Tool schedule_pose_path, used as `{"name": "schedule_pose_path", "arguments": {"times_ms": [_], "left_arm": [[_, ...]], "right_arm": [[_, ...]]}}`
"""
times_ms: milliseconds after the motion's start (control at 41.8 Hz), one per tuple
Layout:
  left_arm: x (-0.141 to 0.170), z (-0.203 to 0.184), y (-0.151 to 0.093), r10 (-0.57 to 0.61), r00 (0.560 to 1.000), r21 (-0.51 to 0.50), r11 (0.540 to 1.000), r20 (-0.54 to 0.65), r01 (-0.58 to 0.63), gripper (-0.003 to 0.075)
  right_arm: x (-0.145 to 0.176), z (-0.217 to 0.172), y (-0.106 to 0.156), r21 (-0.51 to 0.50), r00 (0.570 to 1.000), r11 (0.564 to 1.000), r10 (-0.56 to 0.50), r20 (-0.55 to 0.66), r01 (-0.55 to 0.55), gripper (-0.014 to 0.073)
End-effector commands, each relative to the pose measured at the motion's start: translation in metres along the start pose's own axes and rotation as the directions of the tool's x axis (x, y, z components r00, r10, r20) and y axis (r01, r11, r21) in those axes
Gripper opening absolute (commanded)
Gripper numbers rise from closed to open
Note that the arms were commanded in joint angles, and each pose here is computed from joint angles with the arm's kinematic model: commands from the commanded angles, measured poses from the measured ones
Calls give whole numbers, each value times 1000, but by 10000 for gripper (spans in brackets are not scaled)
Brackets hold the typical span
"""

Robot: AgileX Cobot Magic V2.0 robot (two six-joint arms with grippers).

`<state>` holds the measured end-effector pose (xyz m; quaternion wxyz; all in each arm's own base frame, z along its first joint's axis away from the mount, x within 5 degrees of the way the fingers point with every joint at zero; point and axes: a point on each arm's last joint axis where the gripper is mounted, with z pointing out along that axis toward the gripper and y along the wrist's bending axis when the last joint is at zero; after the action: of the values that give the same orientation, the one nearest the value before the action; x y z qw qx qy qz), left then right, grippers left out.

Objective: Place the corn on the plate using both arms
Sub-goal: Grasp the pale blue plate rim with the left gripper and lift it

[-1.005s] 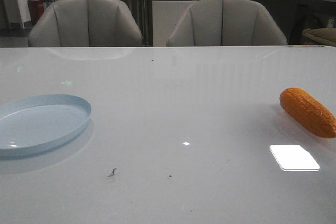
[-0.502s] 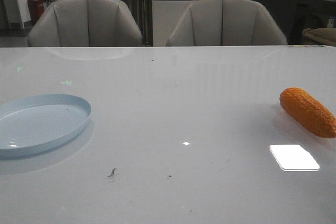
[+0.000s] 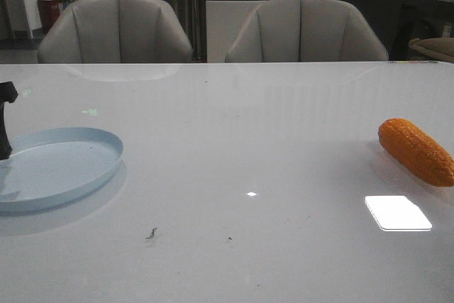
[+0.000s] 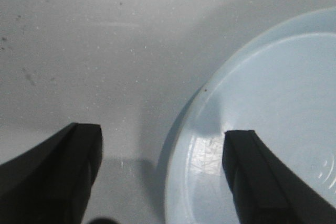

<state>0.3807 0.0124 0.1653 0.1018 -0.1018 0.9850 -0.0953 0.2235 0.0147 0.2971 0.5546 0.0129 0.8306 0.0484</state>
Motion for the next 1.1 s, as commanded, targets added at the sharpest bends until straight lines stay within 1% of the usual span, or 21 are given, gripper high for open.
{"name": "schedule_pose_path", "arguments": {"times_ms": [0, 72, 96, 120, 167, 191, 215, 383, 407, 502, 622, 742, 861, 909, 1005, 1077], "left_arm": [[-9, -21, -6, -4, 997, 28, 1000, 73, 1, 528], [-8, -20, -6, -4, 998, 28, 1000, 69, 2, 482], [-8, -20, -6, -4, 998, 28, 1000, 69, 2, 446], [-8, -19, -6, -4, 998, 28, 1000, 67, 2, 426], [-8, -20, -6, -4, 998, 28, 1000, 66, 2, 340], [-8, -20, -6, -4, 998, 28, 1000, 64, 2, 318], [-8, -20, -6, -4, 998, 28, 1000, 61, 2, 277], [-6, -20, -6, -3, 999, 29, 1000, 38, 2, 92], [-6, -20, -6, -4, 999, 31, 1000, 38, 3, 85], [-6, -24, -9, -5, 1000, 42, 999, 13, 5, 93], [-14, -40, -19, -20, 1000, 107, 994, -16, 21, 93], [-26, -60, -31, -33, 999, 184, 982, 0, 32, 93], [-38, -86, -53, -50, 998, 315, 948, 36, 36, 93], [-41, -95, -65, -37, 998, 353, 936, 52, 16, 93], [-43, -108, -91, 3, 996, 402, 915, 91, -39, 93], [-40, -113, -113, 48, 993, 422, 902, 112, -91, 93]], "right_arm": [[-21, -5, 1, -2, 992, 1000, -11, 126, 11, 454], [-21, -5, 1, -2, 992, 1000, -11, 126, 11, 454], [-21, -5, 1, -2, 992, 1000, -11, 126, 11, 454], [-21, -5, 1, -2, 992, 1000, -11, 126, 11, 454], [-21, -5, 1, -2, 992, 1000, -11, 126, 11, 454], [-21, -5, 1, -2, 992, 1000, -11, 126, 11, 454], [-21, -5, 1, -2, 992, 1000, -11, 126, 11, 454], [-21, -5, 1, -2, 992, 1000, -11, 126, 11, 454], [-21, -5, 1, -2, 992, 1000, -11, 126, 11, 454], [-21, -5, 1, -2, 992, 1000, -11, 126, 11, 454], [-19, -5, 1, -2, 995, 1000, -11, 103, 12, 454], [-17, -5, 1, -2, 996, 1000, -11, 83, 12, 454], [-16, -5, 1, -3, 998, 1000, -11, 69, 12, 454], [-16, -5, 1, -3, 998, 1000, -11, 68, 12, 454], [-16, -5, 1, -3, 998, 1000, -11, 68, 12, 454], [-16, -5, 1, -3, 998, 1000, -11, 68, 12, 454]]}}
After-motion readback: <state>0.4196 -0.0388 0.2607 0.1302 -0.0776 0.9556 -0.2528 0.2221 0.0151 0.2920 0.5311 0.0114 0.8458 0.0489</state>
